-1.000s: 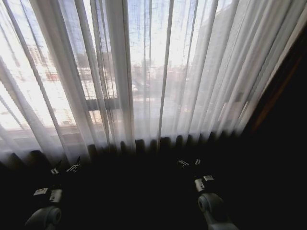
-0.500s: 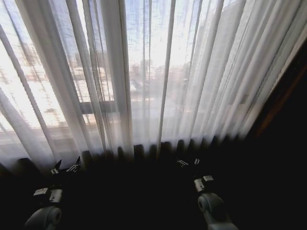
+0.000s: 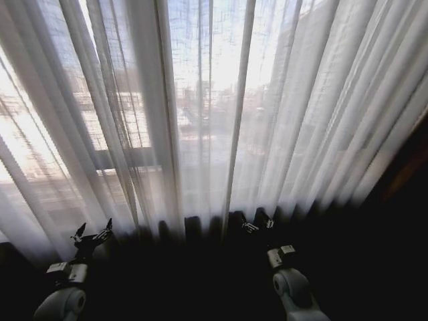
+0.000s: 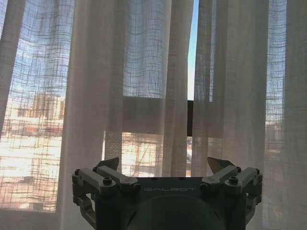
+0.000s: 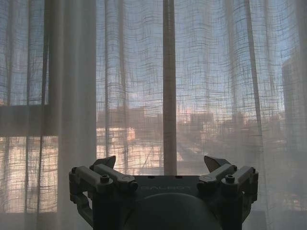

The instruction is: Open the curtains by pulling them apart, changing their state from closed to fully open.

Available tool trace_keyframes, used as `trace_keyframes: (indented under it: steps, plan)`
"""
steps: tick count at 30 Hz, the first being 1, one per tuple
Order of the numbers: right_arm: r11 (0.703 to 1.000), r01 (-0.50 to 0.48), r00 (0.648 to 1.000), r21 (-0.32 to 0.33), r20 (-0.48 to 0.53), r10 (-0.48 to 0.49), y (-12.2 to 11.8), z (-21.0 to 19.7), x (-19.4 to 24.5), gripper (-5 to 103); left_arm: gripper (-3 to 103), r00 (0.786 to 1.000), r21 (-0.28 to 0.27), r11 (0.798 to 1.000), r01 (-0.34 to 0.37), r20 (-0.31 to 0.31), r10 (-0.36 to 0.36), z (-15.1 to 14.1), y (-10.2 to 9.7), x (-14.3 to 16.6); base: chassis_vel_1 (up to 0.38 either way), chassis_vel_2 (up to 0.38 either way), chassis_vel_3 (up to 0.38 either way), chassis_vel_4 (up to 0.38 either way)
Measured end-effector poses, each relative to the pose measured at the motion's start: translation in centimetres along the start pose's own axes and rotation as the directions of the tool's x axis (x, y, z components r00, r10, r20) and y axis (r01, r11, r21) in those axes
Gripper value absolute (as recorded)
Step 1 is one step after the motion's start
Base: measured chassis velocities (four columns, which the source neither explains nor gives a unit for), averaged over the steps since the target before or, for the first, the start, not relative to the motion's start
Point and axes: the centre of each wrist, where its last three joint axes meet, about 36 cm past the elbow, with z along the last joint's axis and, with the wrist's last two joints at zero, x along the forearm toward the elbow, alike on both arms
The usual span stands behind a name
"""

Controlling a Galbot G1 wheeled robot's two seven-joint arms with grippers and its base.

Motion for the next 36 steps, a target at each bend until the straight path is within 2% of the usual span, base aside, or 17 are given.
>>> trace_keyframes:
  steps: [4, 13, 28, 31, 36]
  plan:
    - [1.0, 0.031, 1.0, 0.001, -0.005, -0.031, -0.4, 0.4, -0.1, 100, 100, 1.0, 0.0, 1.0, 0.0, 0.0, 0.0, 0.0, 0.0, 0.0, 0.0, 0.0, 0.0, 0.0]
    - [1.0, 0.027, 1.0, -0.002, -0.007, -0.027, -0.5, 0.8, -0.6, 100, 100, 1.0, 0.0, 1.0, 0.0, 0.0, 0.0, 0.0, 0.0, 0.0, -0.06, 0.052, 0.059, -0.054]
    - [1.0, 0.006, 1.0, 0.006, 0.01, -0.006, -0.6, 1.1, -1.0, 100, 100, 1.0, 0.0, 1.0, 0.0, 0.0, 0.0, 0.0, 0.0, 0.0, -0.229, 0.223, 0.243, -0.228]
    - [0.999, 0.027, 0.999, 0.042, 0.018, -0.028, -0.7, 1.1, -1.6, 100, 100, 1.0, 0.0, 1.0, 0.0, 0.0, 0.0, 0.0, 0.0, 0.0, -0.277, 0.237, 0.256, -0.284]
    - [0.996, 0.055, 0.998, 0.065, 0.023, -0.056, 0.3, 1.0, -2.2, 100, 100, 1.0, 0.0, 1.0, 0.0, 0.0, 0.0, 0.0, 0.0, 0.0, -0.142, 0.123, 0.117, -0.126]
